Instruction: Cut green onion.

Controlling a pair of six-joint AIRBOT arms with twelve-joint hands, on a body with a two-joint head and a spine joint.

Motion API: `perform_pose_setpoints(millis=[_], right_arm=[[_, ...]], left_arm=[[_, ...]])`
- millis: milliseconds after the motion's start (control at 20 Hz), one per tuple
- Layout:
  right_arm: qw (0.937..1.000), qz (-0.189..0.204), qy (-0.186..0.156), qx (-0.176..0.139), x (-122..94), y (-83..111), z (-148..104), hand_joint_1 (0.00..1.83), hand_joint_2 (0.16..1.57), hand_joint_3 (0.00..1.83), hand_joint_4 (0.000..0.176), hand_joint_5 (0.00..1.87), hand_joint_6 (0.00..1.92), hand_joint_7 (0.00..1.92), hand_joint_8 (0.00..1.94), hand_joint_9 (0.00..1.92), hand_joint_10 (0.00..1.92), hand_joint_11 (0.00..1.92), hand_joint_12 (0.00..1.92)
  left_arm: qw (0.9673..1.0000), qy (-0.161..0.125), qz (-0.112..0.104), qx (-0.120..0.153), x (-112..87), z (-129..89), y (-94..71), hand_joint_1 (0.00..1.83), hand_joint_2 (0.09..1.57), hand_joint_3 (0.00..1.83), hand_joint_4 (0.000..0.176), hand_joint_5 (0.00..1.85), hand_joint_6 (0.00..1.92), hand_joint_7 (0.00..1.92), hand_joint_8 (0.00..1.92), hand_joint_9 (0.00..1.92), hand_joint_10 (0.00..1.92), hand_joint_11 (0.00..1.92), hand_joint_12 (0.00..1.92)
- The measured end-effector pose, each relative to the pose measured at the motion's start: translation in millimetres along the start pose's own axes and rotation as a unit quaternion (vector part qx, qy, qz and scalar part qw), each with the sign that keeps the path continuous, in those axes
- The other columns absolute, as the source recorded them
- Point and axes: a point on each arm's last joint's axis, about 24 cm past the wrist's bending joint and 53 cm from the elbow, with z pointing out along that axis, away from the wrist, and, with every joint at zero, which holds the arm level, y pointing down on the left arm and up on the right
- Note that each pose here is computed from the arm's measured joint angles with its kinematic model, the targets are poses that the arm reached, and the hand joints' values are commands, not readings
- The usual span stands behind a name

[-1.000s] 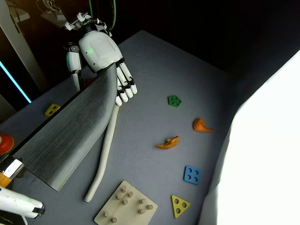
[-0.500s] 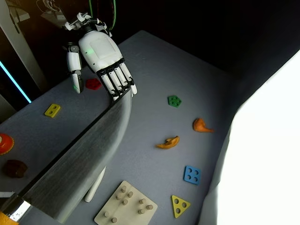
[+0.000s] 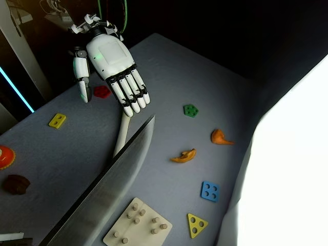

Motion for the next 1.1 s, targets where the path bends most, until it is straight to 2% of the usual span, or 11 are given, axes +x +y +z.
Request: perform_pose_setpoints(millis=[200, 300, 450, 600, 750, 850, 1000, 1100], right_arm=[[0.9999, 0.013, -0.001, 0.001, 1.4, 3.5, 9.9, 1.61, 0.77, 0.81, 0.176, 1.31, 1.92, 1.53, 1.94, 1.6, 1.92, 1.64, 1.92], [0.9998, 0.018, 0.007, 0.0, 8.7, 4.2, 13.3, 1.62, 0.77, 0.82, 0.176, 1.33, 1.92, 1.53, 1.94, 1.6, 1.92, 1.65, 1.92], [0.9999, 0.011, 0.007, 0.005, 15.8, -2.1, 20.4, 1.6, 0.77, 0.82, 0.176, 1.31, 1.92, 1.54, 1.94, 1.61, 1.92, 1.66, 1.92], [0.9996, 0.022, 0.014, 0.015, 22.5, -13.2, 25.1, 1.6, 0.75, 0.83, 0.176, 1.32, 1.92, 1.55, 1.94, 1.62, 1.92, 1.67, 1.92], [0.9995, 0.024, 0.015, 0.017, 26.9, -15.2, 27.9, 1.61, 0.75, 0.84, 0.176, 1.32, 1.92, 1.55, 1.94, 1.63, 1.92, 1.67, 1.92], [0.9995, 0.024, 0.015, 0.016, 32.4, -15.7, 28.3, 1.59, 0.77, 0.81, 0.176, 1.31, 1.92, 1.54, 1.94, 1.62, 1.92, 1.67, 1.92], [0.9993, 0.026, 0.021, 0.018, 40.6, -18.3, 29.9, 1.58, 0.78, 0.81, 0.176, 1.3, 1.92, 1.53, 1.94, 1.61, 1.92, 1.65, 1.92], [0.9994, 0.025, 0.016, 0.02, 38.1, -22.5, 31.1, 1.59, 0.79, 0.76, 0.176, 1.28, 1.92, 1.54, 1.94, 1.6, 1.92, 1.64, 1.92]], left_arm=[[1.0, 0.0, 0.001, 0.002, -0.2, 0.0, -1.1, 0.03, 1.25, 0.0, 0.0, 0.11, 0.0, 0.11, 0.0, 0.08, 0.0, 0.0, 0.27], [1.0, -0.001, 0.001, 0.002, -0.4, 0.2, -0.9, 0.05, 1.25, 0.0, 0.0, 0.1, 0.0, 0.12, 0.0, 0.09, 0.0, 0.0, 0.28], [1.0, -0.001, 0.002, 0.003, -0.3, 0.2, -1.2, 0.03, 1.25, 0.0, 0.0, 0.09, 0.0, 0.12, 0.0, 0.09, 0.0, 0.0, 0.29], [1.0, 0.0, 0.002, 0.003, -0.3, 0.2, -1.3, 0.01, 1.26, 0.0, 0.0, 0.09, 0.0, 0.09, 0.0, 0.06, 0.0, 0.0, 0.23], [1.0, 0.001, 0.002, 0.004, 0.2, 0.2, -1.7, 0.05, 1.25, 0.0, 0.0, 0.13, 0.01, 0.13, 0.01, 0.09, 0.01, 0.0, 0.29], [1.0, 0.001, 0.002, 0.004, 0.2, 0.2, -1.7, 0.02, 1.26, 0.0, 0.0, 0.11, 0.0, 0.11, 0.0, 0.09, 0.0, 0.0, 0.28], [1.0, 0.001, 0.001, 0.004, 0.4, 0.2, -1.8, 0.01, 1.27, 0.0, 0.0, 0.06, 0.0, 0.07, 0.0, 0.04, 0.0, 0.0, 0.16], [1.0, 0.001, 0.002, 0.004, 0.5, 0.2, -1.9, 0.03, 1.26, 0.0, 0.0, 0.08, 0.0, 0.08, 0.0, 0.06, 0.01, 0.0, 0.22]])
